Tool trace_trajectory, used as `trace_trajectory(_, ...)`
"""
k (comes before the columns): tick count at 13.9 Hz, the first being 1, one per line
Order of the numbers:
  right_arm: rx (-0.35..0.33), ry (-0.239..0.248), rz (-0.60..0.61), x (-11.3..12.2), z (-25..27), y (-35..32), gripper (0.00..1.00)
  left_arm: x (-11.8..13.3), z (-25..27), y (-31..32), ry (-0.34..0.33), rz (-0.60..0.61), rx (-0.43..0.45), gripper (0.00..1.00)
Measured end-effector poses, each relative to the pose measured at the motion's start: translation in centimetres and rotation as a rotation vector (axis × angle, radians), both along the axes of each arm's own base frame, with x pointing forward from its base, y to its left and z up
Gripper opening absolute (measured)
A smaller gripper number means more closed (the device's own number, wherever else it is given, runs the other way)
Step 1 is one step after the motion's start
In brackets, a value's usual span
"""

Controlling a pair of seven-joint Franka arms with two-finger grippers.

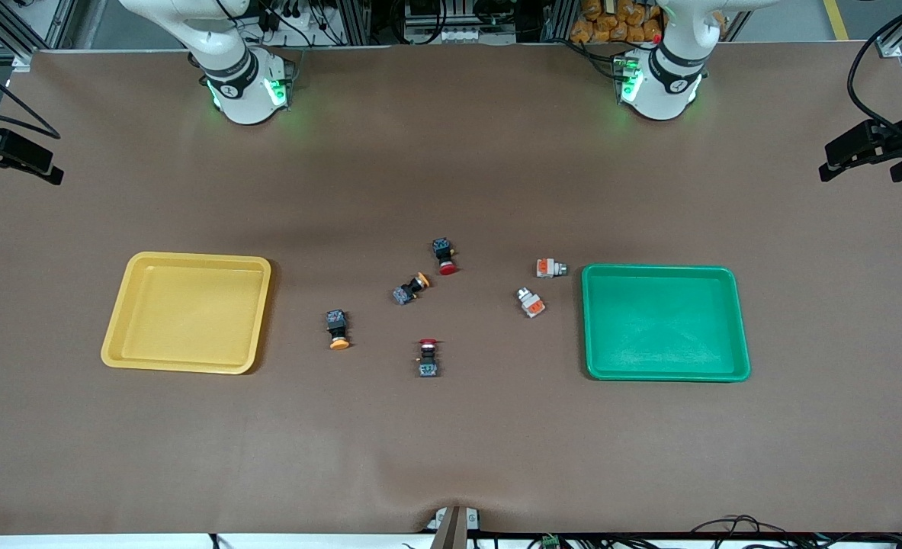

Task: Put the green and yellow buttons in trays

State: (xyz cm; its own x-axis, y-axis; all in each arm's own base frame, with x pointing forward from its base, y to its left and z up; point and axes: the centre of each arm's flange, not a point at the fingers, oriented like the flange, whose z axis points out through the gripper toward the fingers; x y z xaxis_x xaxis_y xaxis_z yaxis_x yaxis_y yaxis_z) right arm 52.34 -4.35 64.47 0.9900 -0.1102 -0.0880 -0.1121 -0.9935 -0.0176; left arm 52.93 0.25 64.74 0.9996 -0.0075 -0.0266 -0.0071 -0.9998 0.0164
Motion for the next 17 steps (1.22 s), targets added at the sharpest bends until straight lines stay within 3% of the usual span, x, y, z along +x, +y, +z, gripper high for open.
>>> trace_trajectory(7, 0.000, 0.000, 0.001, 0.0, 0.0, 0.0, 1.00, 0.4, -0.8, 0.0, 0.017, 0.000, -0.001, 1.00)
trace_trajectory(17, 0.000, 0.001, 0.004, 0.0, 0.0, 0.2, 1.00, 5.4, -12.8, -5.2, 0.215, -0.065, 0.001, 1.00)
